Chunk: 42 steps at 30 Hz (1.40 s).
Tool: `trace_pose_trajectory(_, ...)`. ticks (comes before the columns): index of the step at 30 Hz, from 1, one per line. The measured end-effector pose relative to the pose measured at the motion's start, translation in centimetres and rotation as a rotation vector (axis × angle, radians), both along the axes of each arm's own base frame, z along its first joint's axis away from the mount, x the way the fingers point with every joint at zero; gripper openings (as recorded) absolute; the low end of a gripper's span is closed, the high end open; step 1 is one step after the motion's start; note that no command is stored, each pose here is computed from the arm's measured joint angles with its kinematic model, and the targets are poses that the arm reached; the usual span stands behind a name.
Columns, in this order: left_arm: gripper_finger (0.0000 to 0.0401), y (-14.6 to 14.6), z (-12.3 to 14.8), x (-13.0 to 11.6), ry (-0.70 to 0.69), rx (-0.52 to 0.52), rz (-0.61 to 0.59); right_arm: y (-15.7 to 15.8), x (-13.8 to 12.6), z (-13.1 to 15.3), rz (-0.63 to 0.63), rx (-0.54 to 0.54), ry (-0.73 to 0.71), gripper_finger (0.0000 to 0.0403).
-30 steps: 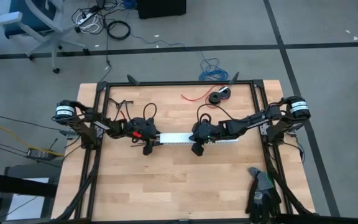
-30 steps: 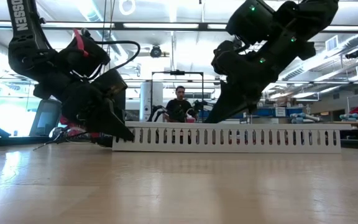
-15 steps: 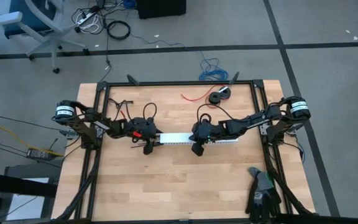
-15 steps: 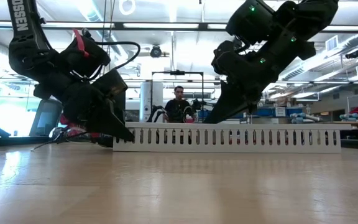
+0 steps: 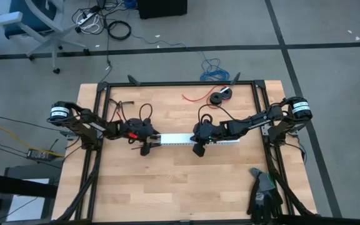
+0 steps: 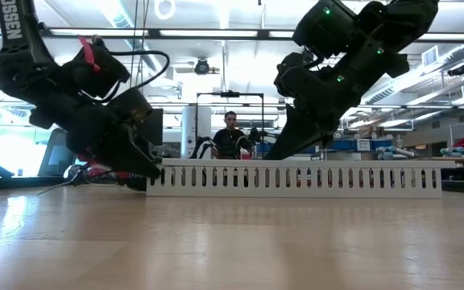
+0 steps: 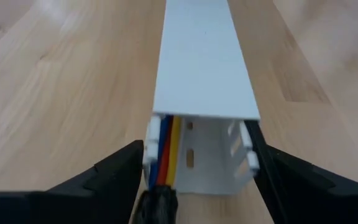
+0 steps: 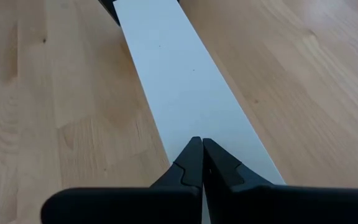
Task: Ziptie cables
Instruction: Close the white cable duct
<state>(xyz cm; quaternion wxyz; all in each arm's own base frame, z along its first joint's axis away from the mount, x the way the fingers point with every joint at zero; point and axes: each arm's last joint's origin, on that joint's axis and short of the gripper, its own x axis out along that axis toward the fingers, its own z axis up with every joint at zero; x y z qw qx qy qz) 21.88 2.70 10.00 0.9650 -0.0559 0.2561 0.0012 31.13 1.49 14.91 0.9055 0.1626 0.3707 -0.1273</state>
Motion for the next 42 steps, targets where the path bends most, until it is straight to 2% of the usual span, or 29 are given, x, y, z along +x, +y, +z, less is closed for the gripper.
trace_pose_trajectory(5, 0.0298, -0.1, -0.6, -0.7, 0.024, -0.001, 0.006, 0.0, 0.0, 0.0, 0.0, 0.0, 0.0, 0.0)
trace_pose_trajectory(12, 0.0296, 0.0, -0.4, -0.6, -0.01, 0.017, 0.019, 0.0, 0.1, 0.0, -0.004, 0.003, -0.01, 0.0)
trace_pose_trajectory(23, 0.0256, 0.0, -0.4, -0.6, -0.01, 0.02, 0.019, 0.0, 0.1, 0.0, -0.004, 0.003, -0.01, 0.0)
trace_pose_trajectory(28, 0.025, 0.0, -0.4, -0.6, -0.01, 0.02, 0.019, 0.0, 0.0, 0.2, 0.005, -0.004, -0.016, 0.0)
trace_pose_trajectory(31, 0.025, 0.0, -0.4, -0.6, -0.01, 0.018, 0.019, 0.4, -0.4, 1.3, 0.063, -0.013, -0.037, 0.0)
trace_pose_trajectory(35, 0.025, 0.0, -0.4, -0.6, -0.009, 0.015, 0.022, 1.1, -1.7, 4.7, 0.104, -0.03, -0.131, 0.0)
trace_pose_trajectory(38, 0.025, 0.0, -0.4, -0.6, -0.009, 0.015, 0.022, 1.4, -3.3, 6.4, 0.051, -0.026, -0.117, 0.0)
trace_pose_trajectory(42, 0.025, 0.0, -0.4, -0.6, -0.009, 0.014, 0.022, 1.8, -5.4, 6.5, -0.046, 0.013, 0.006, 0.0)
